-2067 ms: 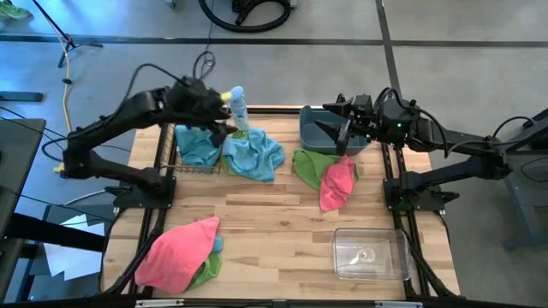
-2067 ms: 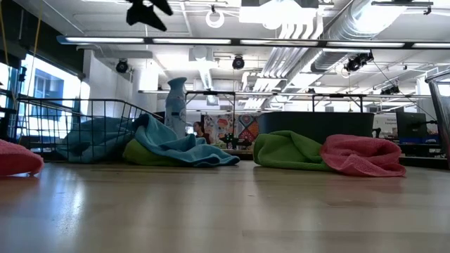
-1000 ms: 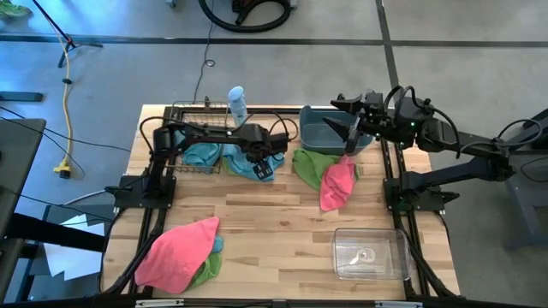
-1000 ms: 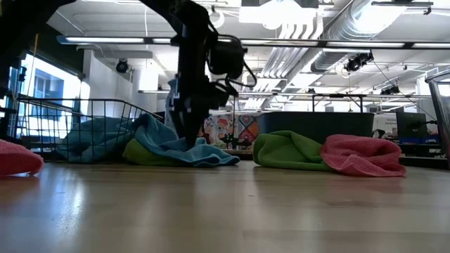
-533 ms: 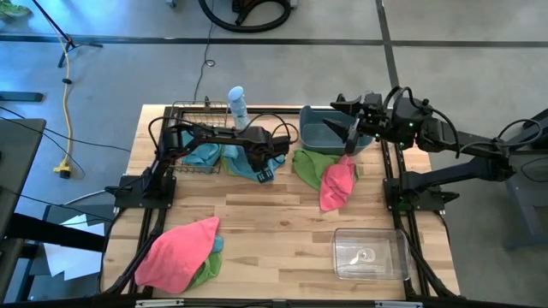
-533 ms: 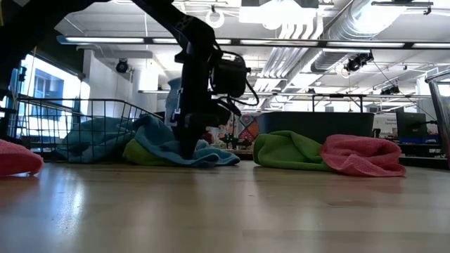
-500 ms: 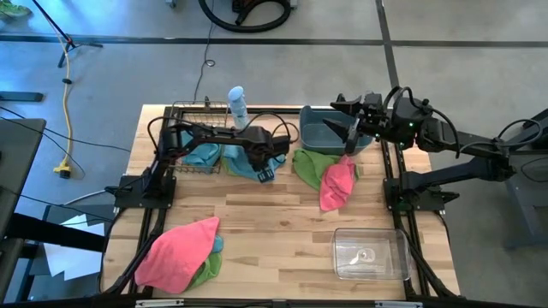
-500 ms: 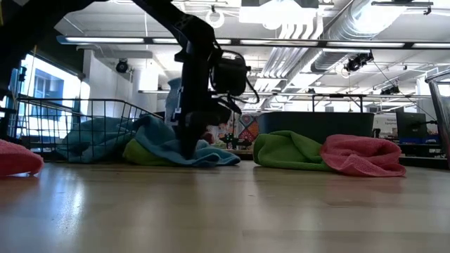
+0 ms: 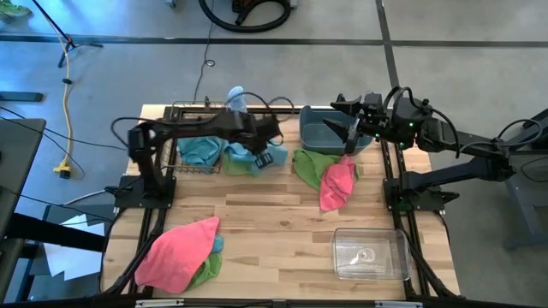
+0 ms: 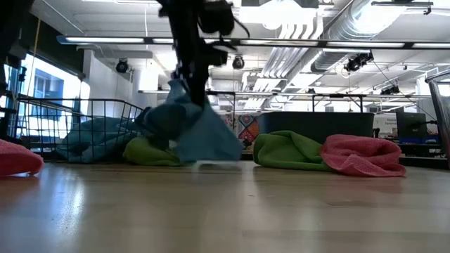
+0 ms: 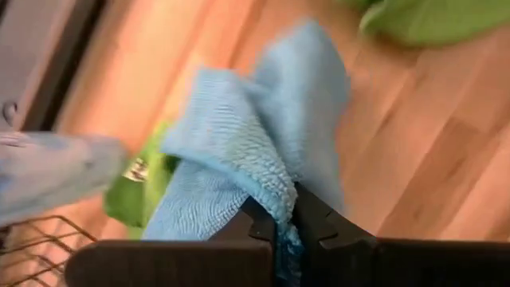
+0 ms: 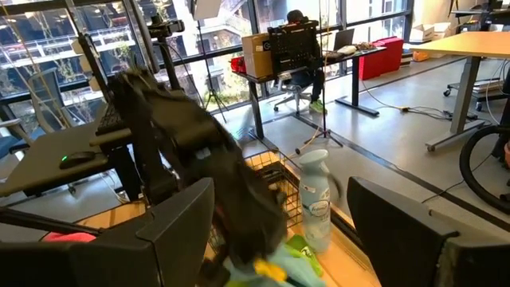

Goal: Sort microfiber towel by color & place in baskets
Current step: Put the top blue towel into the wire basket

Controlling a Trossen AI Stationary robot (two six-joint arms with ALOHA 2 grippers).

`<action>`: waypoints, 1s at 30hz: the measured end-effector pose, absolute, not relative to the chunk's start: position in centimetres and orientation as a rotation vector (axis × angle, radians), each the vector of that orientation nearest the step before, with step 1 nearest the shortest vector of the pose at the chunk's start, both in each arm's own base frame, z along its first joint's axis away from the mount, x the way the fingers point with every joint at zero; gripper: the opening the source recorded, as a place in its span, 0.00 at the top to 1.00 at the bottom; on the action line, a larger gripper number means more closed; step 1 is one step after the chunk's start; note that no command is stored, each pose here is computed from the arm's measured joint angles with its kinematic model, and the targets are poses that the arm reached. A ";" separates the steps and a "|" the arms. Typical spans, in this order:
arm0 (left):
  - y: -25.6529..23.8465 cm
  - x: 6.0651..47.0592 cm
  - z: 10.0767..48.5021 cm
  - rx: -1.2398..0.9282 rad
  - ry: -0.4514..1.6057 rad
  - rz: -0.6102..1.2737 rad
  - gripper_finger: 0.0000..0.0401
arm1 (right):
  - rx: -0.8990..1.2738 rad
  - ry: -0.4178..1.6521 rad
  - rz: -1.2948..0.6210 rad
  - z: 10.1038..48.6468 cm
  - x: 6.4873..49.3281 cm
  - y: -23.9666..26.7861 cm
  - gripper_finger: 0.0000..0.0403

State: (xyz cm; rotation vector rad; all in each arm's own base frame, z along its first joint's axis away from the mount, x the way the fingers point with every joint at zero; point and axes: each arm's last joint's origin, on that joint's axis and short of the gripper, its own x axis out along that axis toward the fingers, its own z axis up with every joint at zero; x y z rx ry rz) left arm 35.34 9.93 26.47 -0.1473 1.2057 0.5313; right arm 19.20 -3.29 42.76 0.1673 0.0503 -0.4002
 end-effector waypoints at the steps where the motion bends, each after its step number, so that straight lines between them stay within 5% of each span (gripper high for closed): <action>1: 9.8 35.0 27.4 -0.137 1.176 0.530 1.00 | 0.167 0.051 -0.400 42.8 19.2 -3.3 0.30; 30: 4.0 22.0 46.3 0.039 0.277 0.426 1.00 | 0.122 0.080 -0.400 42.6 19.2 -3.3 0.30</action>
